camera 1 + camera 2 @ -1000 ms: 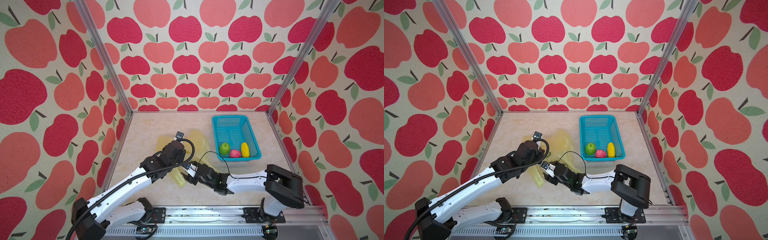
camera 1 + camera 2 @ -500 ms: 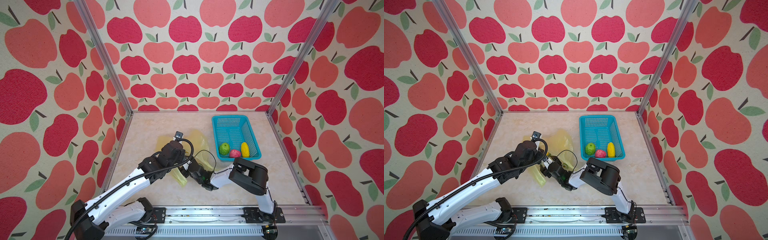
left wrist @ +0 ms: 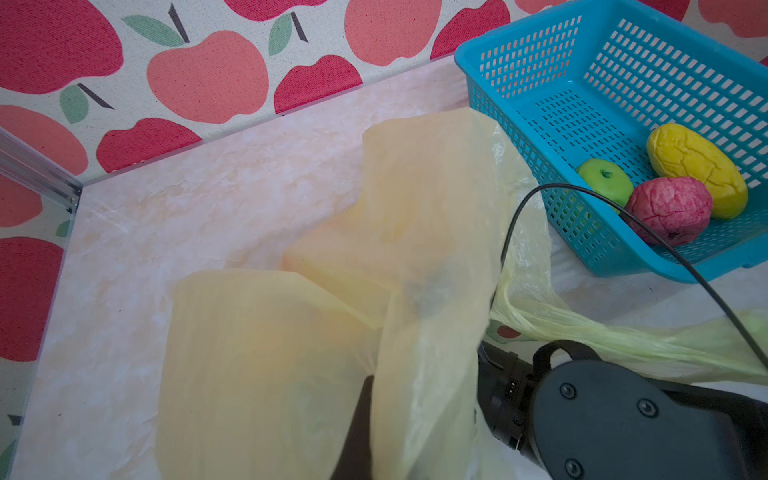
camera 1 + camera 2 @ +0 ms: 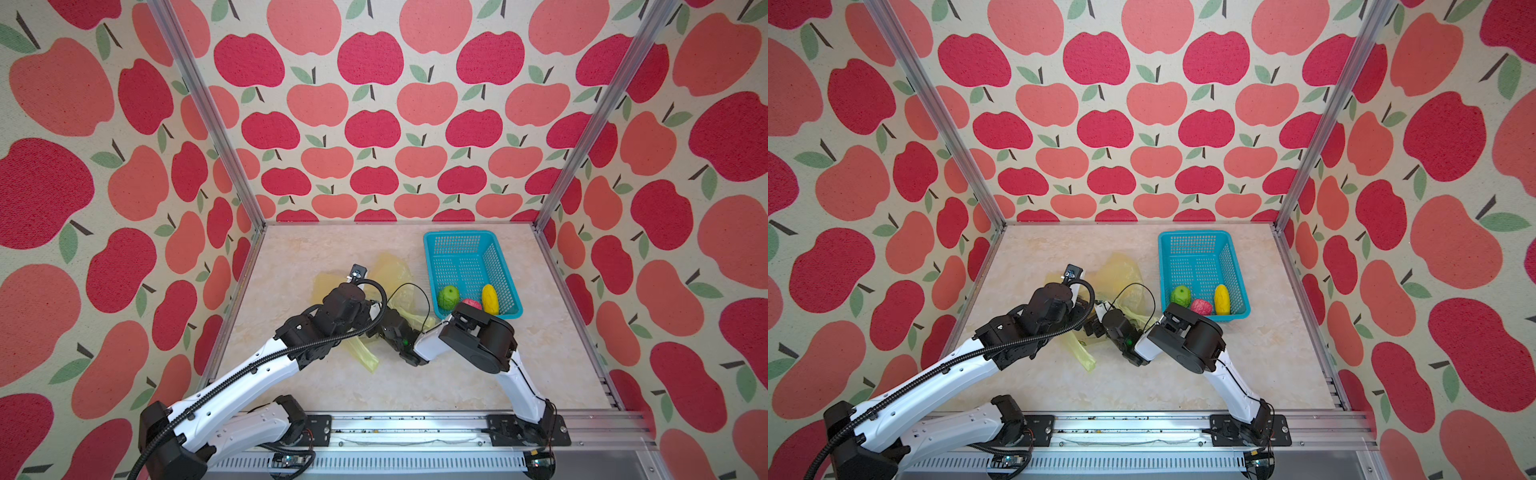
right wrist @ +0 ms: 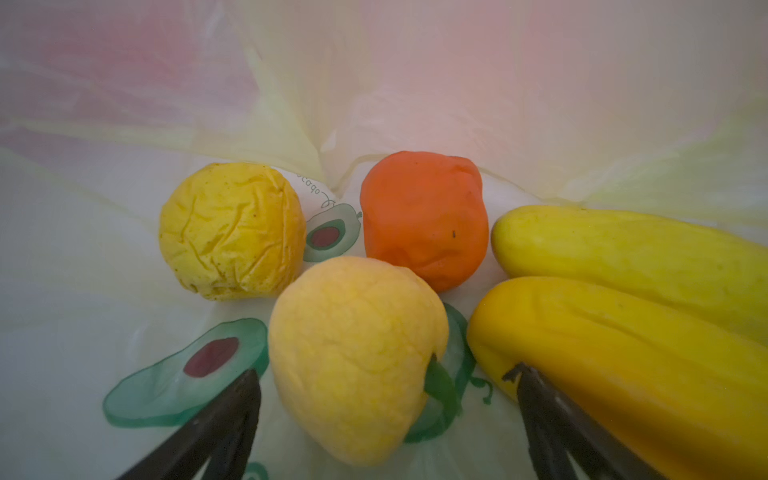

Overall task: Untie the knot of the plastic bag and take out the fruit
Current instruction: 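Reach the right gripper into the bag toward the yellow mango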

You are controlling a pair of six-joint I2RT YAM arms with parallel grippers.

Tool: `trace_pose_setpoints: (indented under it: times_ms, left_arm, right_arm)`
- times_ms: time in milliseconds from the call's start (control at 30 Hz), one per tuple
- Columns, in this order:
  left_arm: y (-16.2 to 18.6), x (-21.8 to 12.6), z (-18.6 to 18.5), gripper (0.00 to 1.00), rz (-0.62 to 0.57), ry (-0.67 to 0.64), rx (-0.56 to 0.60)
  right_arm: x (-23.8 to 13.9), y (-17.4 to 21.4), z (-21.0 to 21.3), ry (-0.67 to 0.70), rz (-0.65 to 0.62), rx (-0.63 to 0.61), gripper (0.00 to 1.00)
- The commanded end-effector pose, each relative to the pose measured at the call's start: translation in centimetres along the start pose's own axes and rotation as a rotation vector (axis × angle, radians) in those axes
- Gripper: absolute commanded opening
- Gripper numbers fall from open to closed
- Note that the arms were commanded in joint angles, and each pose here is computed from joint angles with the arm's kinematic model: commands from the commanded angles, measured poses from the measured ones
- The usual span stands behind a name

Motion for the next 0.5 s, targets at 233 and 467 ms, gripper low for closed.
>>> trace_pose_setpoints:
  times_ms: [233, 467]
  left_arm:
    - [-0.5, -0.7, -0.4, 0.00, -0.051, 0.042, 0.000]
    - [-0.4, -0.9, -0.2, 0.00, -0.056, 0.030, -0.001]
  right_arm:
    - [2.5, 0.2, 1.0, -0.015, 0.018, 0.006, 0.98]
    - [3.3, 0.4, 0.7, 0.019, 0.052, -0.008, 0.80]
Point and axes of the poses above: each gripper's point midway between its finger pads, its own x axis out along the fingers, its own z axis along the line the jaws close on, y = z × x, the point moved 5 cm from there along -x, back along the fingers, and after that the axes turned 11 degrees about x, right-handed, at the moved point
